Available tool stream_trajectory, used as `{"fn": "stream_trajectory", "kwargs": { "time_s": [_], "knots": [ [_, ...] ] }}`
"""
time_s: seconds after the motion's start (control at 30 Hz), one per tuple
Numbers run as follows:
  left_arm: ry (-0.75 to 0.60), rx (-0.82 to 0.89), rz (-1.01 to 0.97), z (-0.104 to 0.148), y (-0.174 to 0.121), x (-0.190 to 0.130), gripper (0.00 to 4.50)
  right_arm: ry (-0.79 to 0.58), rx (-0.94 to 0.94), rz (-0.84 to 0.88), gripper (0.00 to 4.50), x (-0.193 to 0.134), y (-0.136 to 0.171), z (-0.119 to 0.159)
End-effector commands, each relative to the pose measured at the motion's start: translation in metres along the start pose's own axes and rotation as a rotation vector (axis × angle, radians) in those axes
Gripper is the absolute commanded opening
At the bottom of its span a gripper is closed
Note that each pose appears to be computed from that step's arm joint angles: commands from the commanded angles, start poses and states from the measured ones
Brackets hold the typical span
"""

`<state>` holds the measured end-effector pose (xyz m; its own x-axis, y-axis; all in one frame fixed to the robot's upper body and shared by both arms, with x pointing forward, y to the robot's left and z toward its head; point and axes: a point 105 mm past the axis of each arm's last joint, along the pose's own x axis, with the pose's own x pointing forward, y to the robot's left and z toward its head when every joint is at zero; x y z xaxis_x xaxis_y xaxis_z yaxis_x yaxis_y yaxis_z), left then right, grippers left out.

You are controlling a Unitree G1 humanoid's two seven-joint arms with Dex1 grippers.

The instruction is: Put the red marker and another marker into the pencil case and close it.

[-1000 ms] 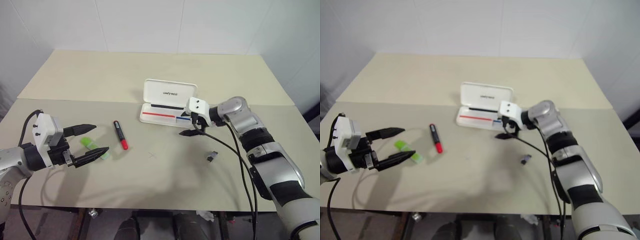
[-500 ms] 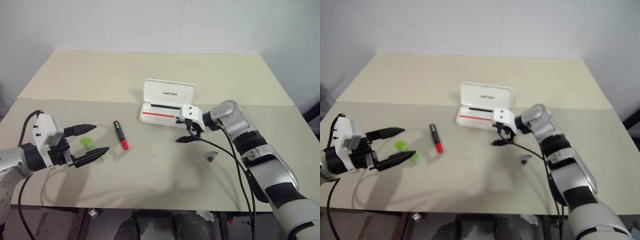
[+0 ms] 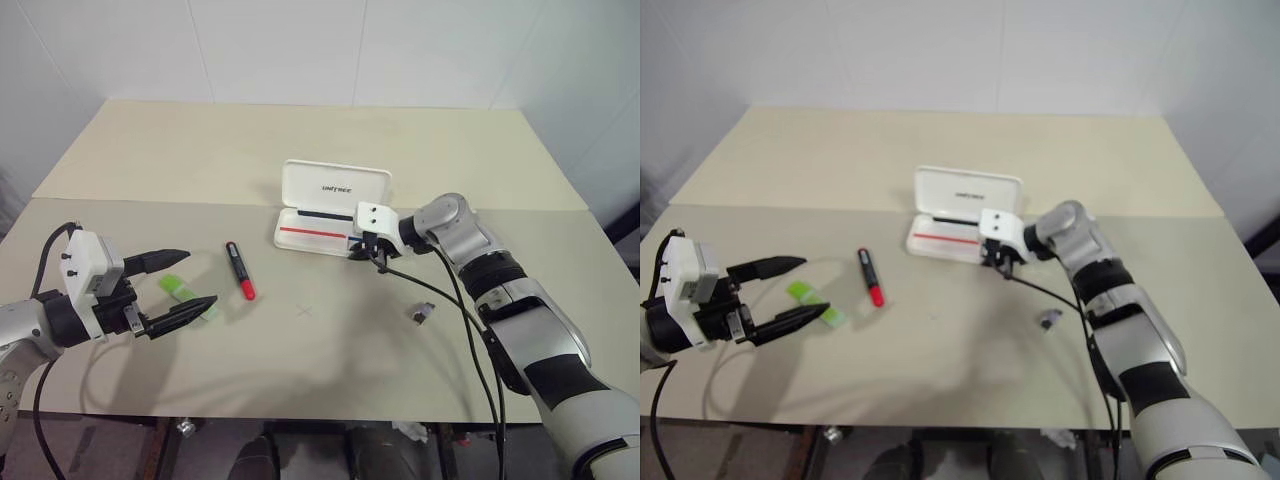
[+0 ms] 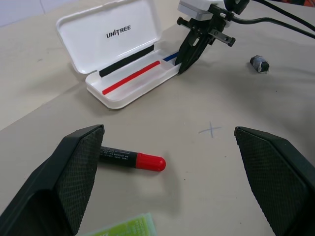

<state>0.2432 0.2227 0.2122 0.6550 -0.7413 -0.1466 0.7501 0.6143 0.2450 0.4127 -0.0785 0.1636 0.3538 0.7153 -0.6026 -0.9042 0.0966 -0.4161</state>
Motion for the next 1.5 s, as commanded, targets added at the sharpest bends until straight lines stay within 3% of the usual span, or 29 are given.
{"fn": "stream_trajectory", "kwargs": {
  "time_s": [0.03, 0.23, 0.6, 0.77, 1.27, 1.3, 1.5],
  "knots": [
    [-0.024, 0.032, -0.002, 0.009, 0.002, -0.001, 4.50, -0.119, -0.067, -0.055, 0.04, -0.019, -0.009, 0.021],
    [-0.031, 0.023, -0.016, 0.007, 0.004, 0.002, 4.50, -0.294, -0.131, 0.020, 0.04, -0.039, 0.020, 0.043],
    [-0.046, 0.010, -0.080, 0.005, 0.007, 0.016, 4.50, -0.021, -0.126, 0.093, 0.04, -0.041, 0.092, 0.013],
    [-0.048, 0.012, -0.098, 0.005, 0.008, 0.019, 4.50, -0.003, -0.108, 0.112, 0.04, -0.040, 0.112, 0.019],
    [-0.042, 0.011, -0.112, 0.005, 0.008, 0.021, 4.50, 0.076, -0.062, 0.104, 0.04, -0.035, 0.118, -0.001],
    [-0.042, 0.011, -0.111, 0.005, 0.008, 0.021, 4.50, 0.083, -0.062, 0.100, 0.60, -0.035, 0.117, -0.002],
    [-0.040, 0.012, -0.107, 0.004, 0.008, 0.020, 4.50, 0.075, -0.070, 0.098, 2.63, -0.037, 0.117, -0.001]
  ]
}}
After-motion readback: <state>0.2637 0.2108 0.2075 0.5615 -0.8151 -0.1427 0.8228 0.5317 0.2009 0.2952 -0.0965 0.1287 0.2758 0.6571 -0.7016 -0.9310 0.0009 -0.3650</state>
